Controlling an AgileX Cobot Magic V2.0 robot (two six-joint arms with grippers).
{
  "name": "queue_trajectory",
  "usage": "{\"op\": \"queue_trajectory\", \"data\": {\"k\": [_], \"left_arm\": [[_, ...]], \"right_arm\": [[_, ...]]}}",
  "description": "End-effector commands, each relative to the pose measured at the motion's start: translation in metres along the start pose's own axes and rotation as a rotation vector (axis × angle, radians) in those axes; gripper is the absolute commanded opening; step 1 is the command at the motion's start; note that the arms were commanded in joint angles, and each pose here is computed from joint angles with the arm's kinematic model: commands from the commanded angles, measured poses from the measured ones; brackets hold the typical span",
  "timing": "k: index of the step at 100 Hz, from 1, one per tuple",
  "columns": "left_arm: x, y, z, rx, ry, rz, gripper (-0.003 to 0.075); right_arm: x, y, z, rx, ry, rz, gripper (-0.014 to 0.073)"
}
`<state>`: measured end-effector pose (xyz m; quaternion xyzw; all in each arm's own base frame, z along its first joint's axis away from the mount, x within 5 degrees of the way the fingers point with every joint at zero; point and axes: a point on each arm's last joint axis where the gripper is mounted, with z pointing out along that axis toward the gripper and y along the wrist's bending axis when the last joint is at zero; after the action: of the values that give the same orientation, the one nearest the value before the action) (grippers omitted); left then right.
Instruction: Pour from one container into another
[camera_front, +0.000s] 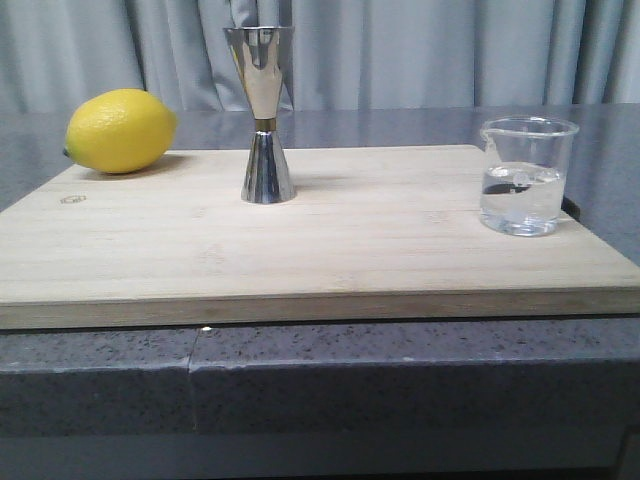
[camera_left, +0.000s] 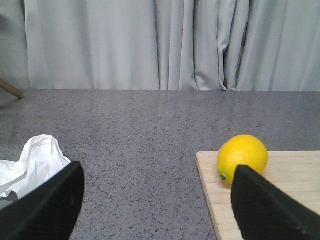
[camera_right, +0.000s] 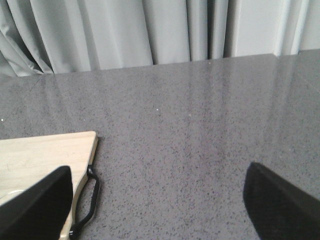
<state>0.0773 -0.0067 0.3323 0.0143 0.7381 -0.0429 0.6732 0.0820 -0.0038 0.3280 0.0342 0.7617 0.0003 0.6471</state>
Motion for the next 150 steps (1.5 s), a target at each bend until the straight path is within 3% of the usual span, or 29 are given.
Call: {"op": "queue_trajectory", "data": {"k": [1,22,46,62,79,96,122,150], "left_arm": [[-0.018,-0.001,0.000,0.010,-0.106,-0.028,0.0564],[-0.019,-0.001,0.002,0.010,-0.078,-0.028,0.0564],[-0.038,-0.007,0.026,0.056,0.146,0.016,0.0564],[-0.043,-0.021,0.057,0.215,0.342,0.018,0.0564],[-0.036,-0.044,0.095,0.505,0.467,-0.004,0.0564],[-0.021,-0.061,0.137,0.753,0.421,-0.006,0.0564],[0.010,-0.081,0.185,1.004,0.290,0.028,0.0564],[0.038,-0.115,0.212,1.103,0.138,0.104,0.0564]], "right_arm": [[-0.019,0.001,-0.002,0.001,-0.117,-0.035,0.0627],[-0.017,0.000,-0.002,0.006,-0.078,-0.036,0.0628],[-0.025,0.000,0.001,0.015,-0.002,-0.047,0.0628],[-0.027,0.000,0.014,0.022,0.106,-0.047,0.0627],[-0.024,0.000,0.027,0.024,0.169,-0.047,0.0627],[-0.023,0.000,0.030,0.023,0.182,-0.044,0.0627],[-0.023,0.000,0.030,0.023,0.182,-0.044,0.0627],[-0.024,0.000,0.030,0.023,0.178,-0.044,0.0627]]}}
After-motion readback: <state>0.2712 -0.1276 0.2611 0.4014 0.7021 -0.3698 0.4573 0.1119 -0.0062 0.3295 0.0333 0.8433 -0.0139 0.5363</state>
